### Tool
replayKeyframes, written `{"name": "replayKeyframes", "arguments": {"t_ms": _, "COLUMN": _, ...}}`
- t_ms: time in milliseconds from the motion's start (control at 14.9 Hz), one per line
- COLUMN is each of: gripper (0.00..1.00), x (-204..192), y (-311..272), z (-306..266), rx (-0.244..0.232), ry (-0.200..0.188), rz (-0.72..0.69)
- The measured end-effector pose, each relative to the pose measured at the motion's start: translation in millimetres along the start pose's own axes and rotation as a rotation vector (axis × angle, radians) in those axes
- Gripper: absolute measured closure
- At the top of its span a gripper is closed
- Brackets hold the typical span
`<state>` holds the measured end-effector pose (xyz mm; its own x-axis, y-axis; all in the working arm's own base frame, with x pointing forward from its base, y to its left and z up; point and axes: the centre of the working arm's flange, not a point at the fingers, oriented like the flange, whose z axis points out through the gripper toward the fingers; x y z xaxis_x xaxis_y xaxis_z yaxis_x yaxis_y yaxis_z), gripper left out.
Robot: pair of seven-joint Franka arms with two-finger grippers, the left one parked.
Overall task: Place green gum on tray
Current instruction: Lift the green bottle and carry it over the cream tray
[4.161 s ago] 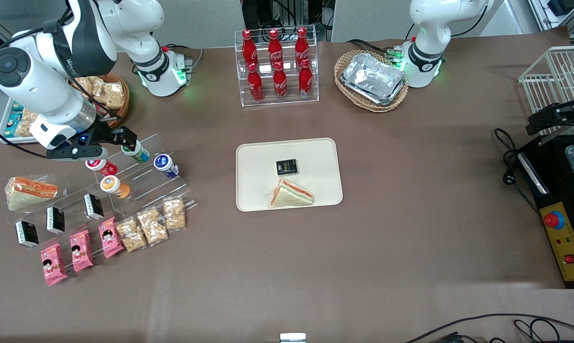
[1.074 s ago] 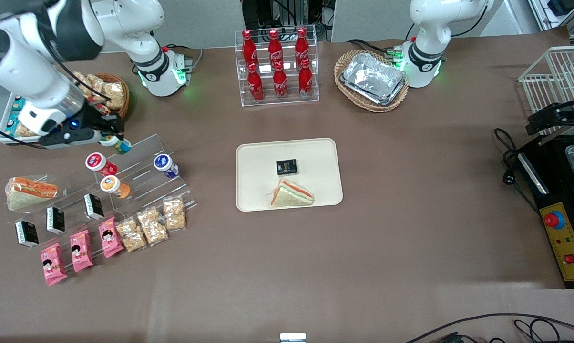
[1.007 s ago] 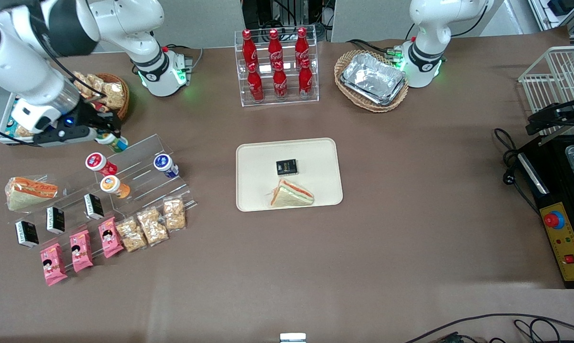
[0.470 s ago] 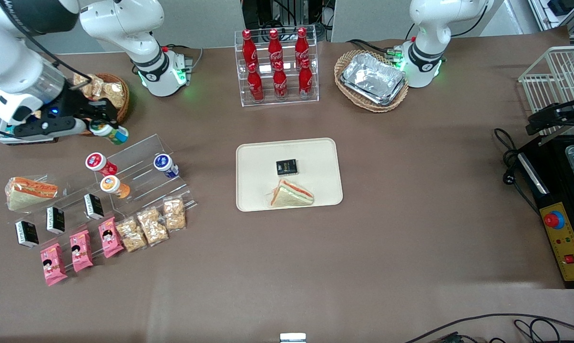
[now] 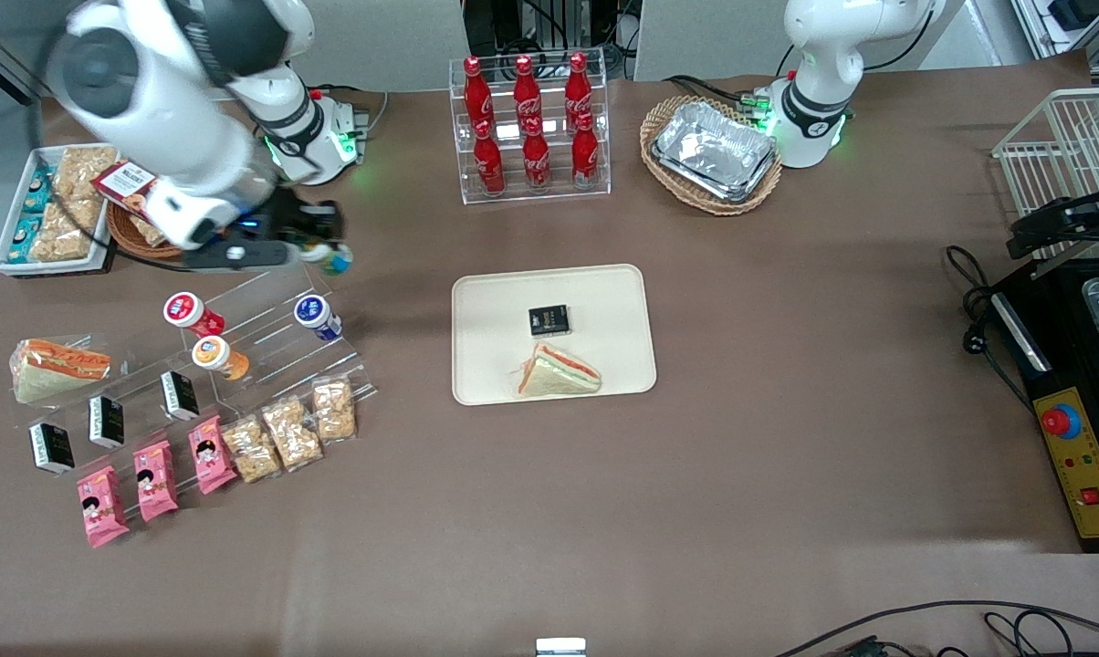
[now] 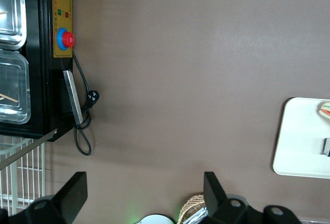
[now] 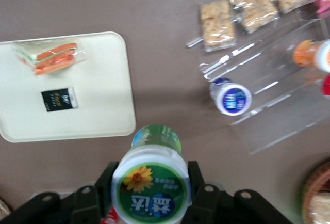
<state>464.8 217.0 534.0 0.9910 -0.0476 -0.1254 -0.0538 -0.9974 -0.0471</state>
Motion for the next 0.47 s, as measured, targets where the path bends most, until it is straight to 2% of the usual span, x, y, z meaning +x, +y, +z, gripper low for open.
{"name": "replayKeyframes", "arguments": {"t_ms": 201, "gripper": 0.41, "x": -1, "y": -52, "z": 37, "rx": 0.006, "ry": 0.012, "rz": 0.032}}
{"name": "replayKeyframes", "arguments": {"t_ms": 470, "gripper": 0.41, "x": 5, "y": -87, "z": 102, "rx": 0.017, "ry": -0.01, "rz": 0.041}}
